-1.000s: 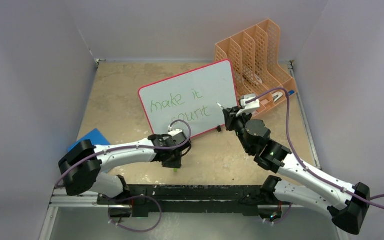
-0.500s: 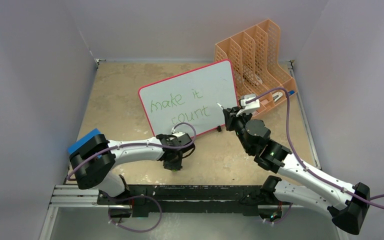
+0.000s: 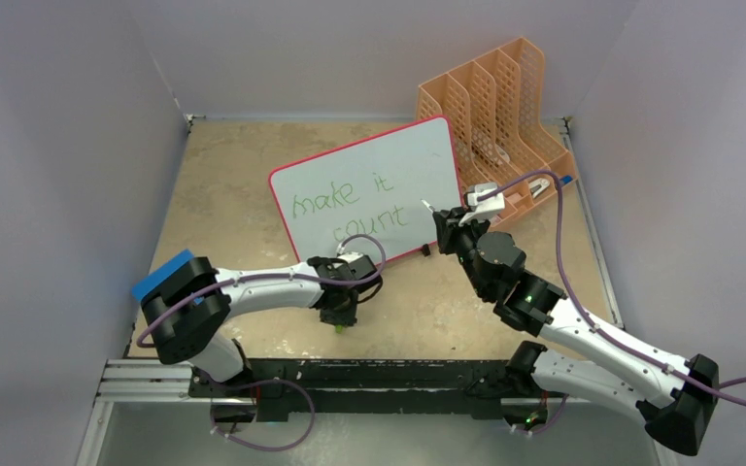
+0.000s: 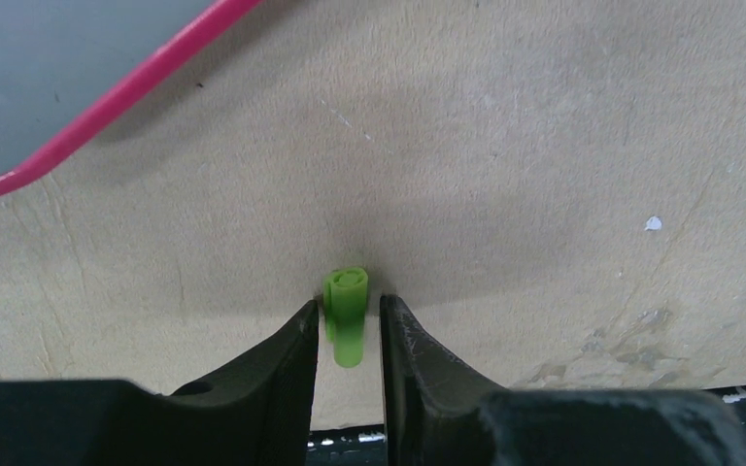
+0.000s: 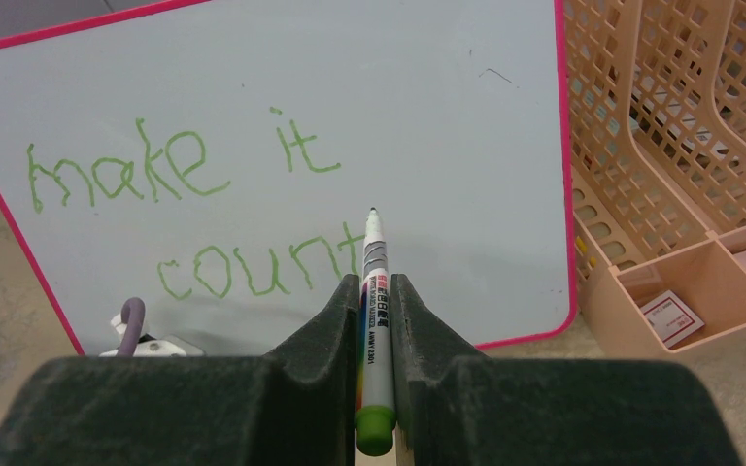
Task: Write a sentence on the whiteboard
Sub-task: Pick up the pen cap from the center of the board, then insert the whiteboard marker without the cap into the pen cap.
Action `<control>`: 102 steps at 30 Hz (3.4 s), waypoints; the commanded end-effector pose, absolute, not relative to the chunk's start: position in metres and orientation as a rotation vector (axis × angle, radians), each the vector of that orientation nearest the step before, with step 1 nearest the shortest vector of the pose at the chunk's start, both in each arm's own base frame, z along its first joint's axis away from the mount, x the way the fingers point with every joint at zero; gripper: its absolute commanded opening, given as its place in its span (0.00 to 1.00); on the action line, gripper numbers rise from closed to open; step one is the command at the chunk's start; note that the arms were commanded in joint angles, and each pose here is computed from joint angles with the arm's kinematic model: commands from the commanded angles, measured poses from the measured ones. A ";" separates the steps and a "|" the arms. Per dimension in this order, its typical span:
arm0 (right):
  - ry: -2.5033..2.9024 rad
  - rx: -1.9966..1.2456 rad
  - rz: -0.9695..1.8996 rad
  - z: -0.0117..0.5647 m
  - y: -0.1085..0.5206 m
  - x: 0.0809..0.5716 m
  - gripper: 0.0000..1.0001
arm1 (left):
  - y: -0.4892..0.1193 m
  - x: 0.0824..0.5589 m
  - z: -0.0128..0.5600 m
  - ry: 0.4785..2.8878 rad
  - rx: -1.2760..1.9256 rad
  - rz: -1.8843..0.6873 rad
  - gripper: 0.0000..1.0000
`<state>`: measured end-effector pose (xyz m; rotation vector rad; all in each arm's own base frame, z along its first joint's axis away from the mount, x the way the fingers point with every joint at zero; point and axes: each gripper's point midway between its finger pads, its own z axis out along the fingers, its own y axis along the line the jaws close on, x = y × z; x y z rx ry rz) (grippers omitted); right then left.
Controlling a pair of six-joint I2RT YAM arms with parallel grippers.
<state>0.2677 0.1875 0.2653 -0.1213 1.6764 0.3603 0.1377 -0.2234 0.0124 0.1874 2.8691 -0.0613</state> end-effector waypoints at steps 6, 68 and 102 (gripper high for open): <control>1.625 -0.072 0.385 0.283 0.184 0.269 0.00 | -0.232 0.151 0.012 2.838 0.191 -0.108 0.09; 1.150 -0.280 0.670 0.359 0.293 0.194 0.00 | -0.220 0.282 0.323 1.829 -1.030 -1.533 0.00; 1.173 -0.293 0.631 0.351 0.305 0.191 0.00 | -0.223 0.278 0.329 1.818 -1.015 -1.588 0.00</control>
